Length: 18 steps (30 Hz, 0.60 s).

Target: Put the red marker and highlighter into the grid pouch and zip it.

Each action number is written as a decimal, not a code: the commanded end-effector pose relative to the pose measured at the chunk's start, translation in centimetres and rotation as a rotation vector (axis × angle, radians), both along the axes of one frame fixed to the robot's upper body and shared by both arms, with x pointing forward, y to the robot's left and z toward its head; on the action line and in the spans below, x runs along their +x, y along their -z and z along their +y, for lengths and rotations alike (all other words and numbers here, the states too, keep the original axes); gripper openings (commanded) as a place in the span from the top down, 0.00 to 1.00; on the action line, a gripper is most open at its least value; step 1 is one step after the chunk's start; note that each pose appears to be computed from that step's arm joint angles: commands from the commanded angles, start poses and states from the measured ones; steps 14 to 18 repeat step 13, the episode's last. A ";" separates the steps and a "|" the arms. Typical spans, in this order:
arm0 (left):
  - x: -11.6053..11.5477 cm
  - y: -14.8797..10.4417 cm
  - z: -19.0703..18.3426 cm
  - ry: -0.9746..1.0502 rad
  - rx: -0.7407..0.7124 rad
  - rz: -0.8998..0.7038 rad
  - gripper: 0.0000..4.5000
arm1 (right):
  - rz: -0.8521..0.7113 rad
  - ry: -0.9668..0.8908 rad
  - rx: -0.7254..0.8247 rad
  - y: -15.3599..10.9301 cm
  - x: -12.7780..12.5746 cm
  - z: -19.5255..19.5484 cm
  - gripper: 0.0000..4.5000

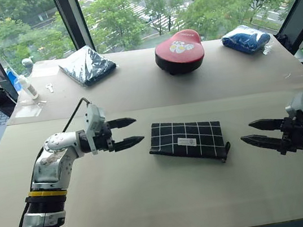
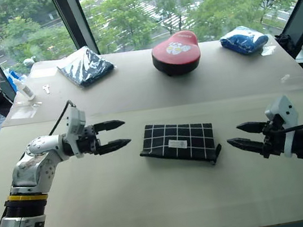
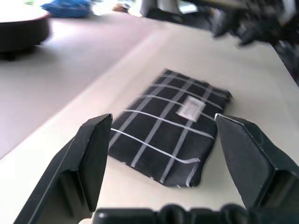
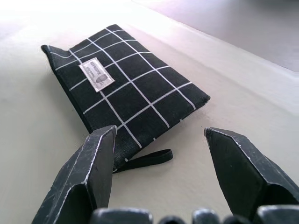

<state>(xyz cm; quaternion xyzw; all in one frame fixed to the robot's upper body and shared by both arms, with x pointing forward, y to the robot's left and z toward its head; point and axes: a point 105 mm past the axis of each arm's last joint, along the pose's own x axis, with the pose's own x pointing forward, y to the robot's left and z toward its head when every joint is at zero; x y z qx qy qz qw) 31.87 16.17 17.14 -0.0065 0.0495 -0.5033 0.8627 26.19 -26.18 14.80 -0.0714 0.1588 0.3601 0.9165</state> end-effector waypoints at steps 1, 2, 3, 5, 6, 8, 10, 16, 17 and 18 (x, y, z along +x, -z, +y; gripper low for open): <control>-1.3 0.2 3.5 -0.165 0.007 0.063 0.15 | -0.059 0.079 0.010 -0.7 0.9 -1.9 0.25; -1.5 0.5 4.1 -0.192 0.018 0.084 0.15 | -0.059 0.089 0.013 -0.6 1.1 -2.1 0.25; -1.9 0.9 5.0 -0.231 0.031 0.096 0.15 | -0.058 0.100 0.010 -0.4 1.4 -2.5 0.25; -2.5 1.6 6.5 -0.291 0.056 0.109 0.15 | -0.067 0.133 0.005 -0.2 2.1 -3.2 0.25; -2.6 1.8 6.9 -0.314 0.058 0.111 0.15 | -0.072 0.137 0.016 -0.3 2.4 -3.2 0.25; -2.6 1.8 7.2 -0.349 0.040 0.111 0.15 | -0.078 0.135 0.028 -0.4 2.7 -3.1 0.25; -2.8 1.9 7.1 -0.366 0.024 0.110 0.15 | -0.075 0.129 0.031 -0.3 2.9 -2.8 0.25; -2.9 2.0 6.9 -0.385 0.006 0.099 0.15 | -0.071 0.124 0.037 0.1 3.2 -2.2 0.25; -2.9 2.0 6.9 -0.385 0.006 0.099 0.15 | -0.071 0.124 0.037 0.1 3.2 -2.2 0.25; -2.9 2.0 6.9 -0.385 0.006 0.099 0.15 | -0.071 0.124 0.037 0.1 3.2 -2.2 0.25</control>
